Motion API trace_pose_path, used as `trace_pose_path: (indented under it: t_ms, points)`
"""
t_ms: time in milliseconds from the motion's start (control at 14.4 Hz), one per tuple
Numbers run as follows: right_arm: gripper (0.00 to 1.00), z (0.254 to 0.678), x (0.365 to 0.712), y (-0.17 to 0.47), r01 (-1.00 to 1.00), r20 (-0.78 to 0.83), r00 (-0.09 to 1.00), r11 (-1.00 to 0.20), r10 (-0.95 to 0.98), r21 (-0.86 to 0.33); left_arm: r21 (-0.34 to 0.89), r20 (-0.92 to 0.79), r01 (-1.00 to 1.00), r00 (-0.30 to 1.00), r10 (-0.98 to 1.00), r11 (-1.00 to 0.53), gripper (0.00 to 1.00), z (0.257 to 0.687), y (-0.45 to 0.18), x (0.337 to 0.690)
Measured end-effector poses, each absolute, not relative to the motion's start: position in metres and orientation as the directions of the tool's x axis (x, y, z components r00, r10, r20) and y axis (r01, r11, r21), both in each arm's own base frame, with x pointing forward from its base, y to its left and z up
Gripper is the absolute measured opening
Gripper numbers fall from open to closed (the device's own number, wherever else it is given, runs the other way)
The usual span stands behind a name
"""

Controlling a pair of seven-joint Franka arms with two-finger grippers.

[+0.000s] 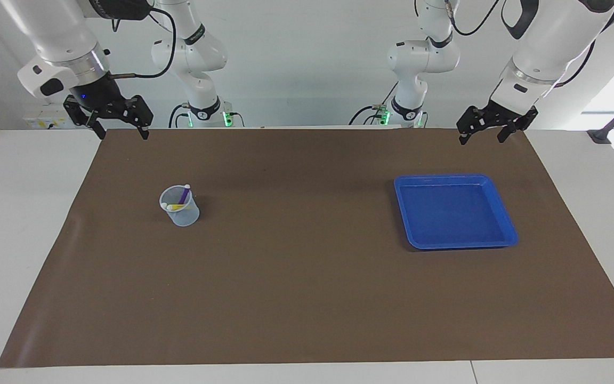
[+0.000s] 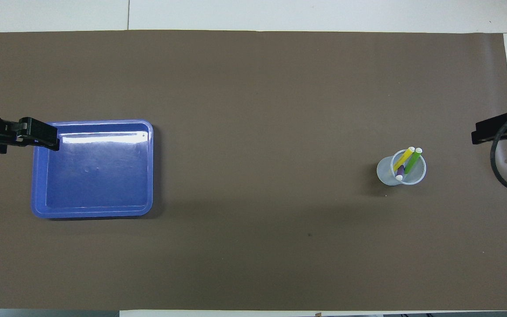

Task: Right arm passes pens to left for tray arrangement

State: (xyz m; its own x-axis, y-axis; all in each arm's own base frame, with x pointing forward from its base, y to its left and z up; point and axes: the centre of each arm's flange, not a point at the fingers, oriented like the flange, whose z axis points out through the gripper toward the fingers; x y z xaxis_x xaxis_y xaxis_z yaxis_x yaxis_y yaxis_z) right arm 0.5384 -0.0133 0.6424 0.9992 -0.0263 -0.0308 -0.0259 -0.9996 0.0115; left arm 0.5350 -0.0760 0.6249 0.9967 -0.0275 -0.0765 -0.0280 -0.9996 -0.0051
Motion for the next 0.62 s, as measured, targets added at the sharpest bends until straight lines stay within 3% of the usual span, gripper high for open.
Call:
trace_pose_path:
  t_ms: [624]
  points:
    - [1.00, 0.6403, 0.5389, -0.0133, -0.026, -0.030, 0.999, -1.000, -0.026, 0.012, -0.005, -0.076, -0.028, 0.997, -0.028, -1.000, 1.00, 0.6249, -0.0760, 0.5350]
